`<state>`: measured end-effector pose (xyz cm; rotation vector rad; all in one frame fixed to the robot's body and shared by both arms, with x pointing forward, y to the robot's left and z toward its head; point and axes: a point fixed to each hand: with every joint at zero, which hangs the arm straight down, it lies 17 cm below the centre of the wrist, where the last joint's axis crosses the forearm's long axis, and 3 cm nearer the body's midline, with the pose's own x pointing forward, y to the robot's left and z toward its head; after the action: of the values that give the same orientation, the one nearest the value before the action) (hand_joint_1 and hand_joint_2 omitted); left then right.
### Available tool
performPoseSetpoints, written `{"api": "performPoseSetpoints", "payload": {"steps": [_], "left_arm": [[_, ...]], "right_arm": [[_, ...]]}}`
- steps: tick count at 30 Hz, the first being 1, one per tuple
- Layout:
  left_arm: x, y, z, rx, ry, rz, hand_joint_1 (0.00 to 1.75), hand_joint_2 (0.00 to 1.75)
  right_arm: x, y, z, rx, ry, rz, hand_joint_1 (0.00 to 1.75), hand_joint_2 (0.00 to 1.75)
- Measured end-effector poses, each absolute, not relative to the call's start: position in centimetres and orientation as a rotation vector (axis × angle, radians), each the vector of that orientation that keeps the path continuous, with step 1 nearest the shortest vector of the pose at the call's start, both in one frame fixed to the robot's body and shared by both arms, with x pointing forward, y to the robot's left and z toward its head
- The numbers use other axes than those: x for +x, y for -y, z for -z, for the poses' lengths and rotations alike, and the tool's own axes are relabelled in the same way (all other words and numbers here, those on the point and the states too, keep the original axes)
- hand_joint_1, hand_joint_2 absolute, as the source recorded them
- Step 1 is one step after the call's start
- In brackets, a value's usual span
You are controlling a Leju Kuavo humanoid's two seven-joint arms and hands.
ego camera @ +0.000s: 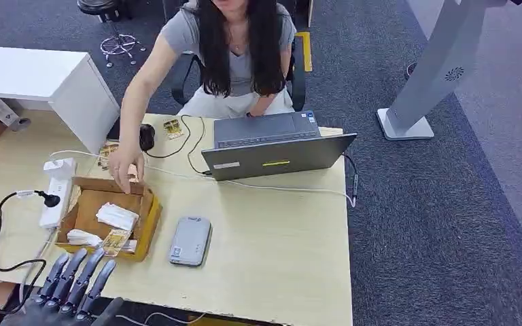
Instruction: Pass the card to the sensor for recognition and then transmit it.
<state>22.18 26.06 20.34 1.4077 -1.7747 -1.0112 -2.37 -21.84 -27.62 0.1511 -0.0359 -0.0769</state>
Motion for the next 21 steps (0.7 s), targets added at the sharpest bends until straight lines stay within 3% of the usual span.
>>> {"api": "performPoseSetpoints", "payload": {"steps": [21], "left_arm": [[24.6, -24.9, -16.9, 1.344, 1.776, 1.073, 0.00, 1.75]], "right_arm": [[-2.4, 21.8, 27.6, 0.153, 0.028, 0.080, 0.00, 1.75]]}}
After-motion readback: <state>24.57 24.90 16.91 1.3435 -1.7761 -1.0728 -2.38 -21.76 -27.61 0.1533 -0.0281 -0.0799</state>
